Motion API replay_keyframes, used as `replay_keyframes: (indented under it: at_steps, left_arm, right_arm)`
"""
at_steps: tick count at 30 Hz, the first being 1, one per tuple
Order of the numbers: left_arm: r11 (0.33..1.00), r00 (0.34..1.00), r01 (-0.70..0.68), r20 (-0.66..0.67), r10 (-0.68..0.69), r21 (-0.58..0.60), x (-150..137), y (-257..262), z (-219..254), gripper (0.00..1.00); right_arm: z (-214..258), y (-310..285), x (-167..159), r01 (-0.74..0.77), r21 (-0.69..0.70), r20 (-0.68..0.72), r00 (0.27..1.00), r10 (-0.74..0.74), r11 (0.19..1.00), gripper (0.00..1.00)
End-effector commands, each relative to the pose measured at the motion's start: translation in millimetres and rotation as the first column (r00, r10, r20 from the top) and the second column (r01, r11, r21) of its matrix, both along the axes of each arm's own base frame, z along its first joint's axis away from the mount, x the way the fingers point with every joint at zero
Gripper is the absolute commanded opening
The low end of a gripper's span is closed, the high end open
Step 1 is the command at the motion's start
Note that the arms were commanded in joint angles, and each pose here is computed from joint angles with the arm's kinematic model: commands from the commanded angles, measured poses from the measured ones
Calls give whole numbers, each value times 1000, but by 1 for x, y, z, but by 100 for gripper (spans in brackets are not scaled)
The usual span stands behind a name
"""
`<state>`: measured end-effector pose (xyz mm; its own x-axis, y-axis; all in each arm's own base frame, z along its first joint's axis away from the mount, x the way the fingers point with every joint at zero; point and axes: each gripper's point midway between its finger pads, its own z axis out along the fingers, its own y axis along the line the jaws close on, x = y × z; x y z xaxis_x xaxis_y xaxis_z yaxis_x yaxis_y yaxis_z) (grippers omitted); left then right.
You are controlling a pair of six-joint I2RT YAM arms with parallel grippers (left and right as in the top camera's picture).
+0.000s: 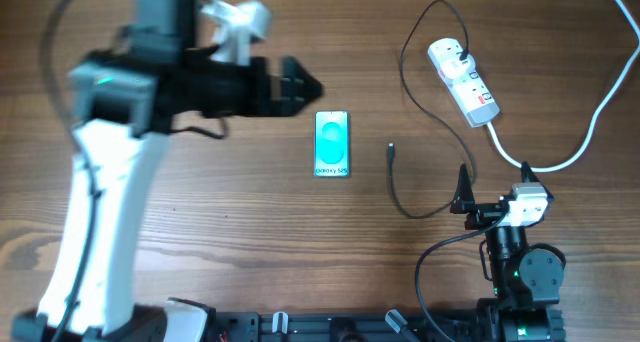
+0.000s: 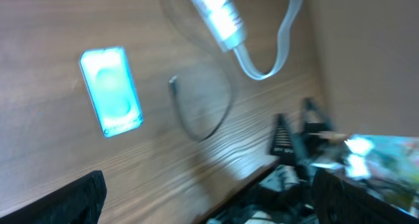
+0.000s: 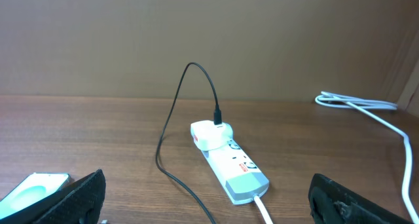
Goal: Plug charger to phone and switch on socket
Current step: 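Move the left gripper forward over the Galaxy S25 phone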
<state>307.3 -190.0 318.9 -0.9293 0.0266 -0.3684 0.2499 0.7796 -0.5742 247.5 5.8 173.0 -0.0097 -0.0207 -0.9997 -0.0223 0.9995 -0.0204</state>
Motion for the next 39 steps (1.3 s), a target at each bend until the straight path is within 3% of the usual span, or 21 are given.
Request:
replay_keyframes:
  at_steps: [1, 5, 10, 27, 39]
  left_arm:
    - [943, 978, -173, -67, 200, 284, 17, 6, -53, 100]
    - [904, 964, -132, -160, 213, 407, 26, -13, -108, 100]
    - [899, 962, -106, -186, 201, 425, 42, -29, -141, 100]
    - [900, 961, -105, -190, 202, 422, 51, -37, -154, 100]
    - [879, 943, -54, -266, 201, 475, 52, -49, -203, 100]
  right_arm:
    - [1, -1, 0, 1, -2, 7, 1000, -1, 1000, 100]
    - [1, -1, 0, 1, -3, 7, 1000, -1, 1000, 100]
    - [1, -1, 0, 1, -2, 7, 1000, -1, 1000, 100]
    - [1, -1, 0, 1, -3, 7, 1000, -1, 1000, 100]
    - [1, -1, 0, 1, -2, 7, 1000, -1, 1000, 100]
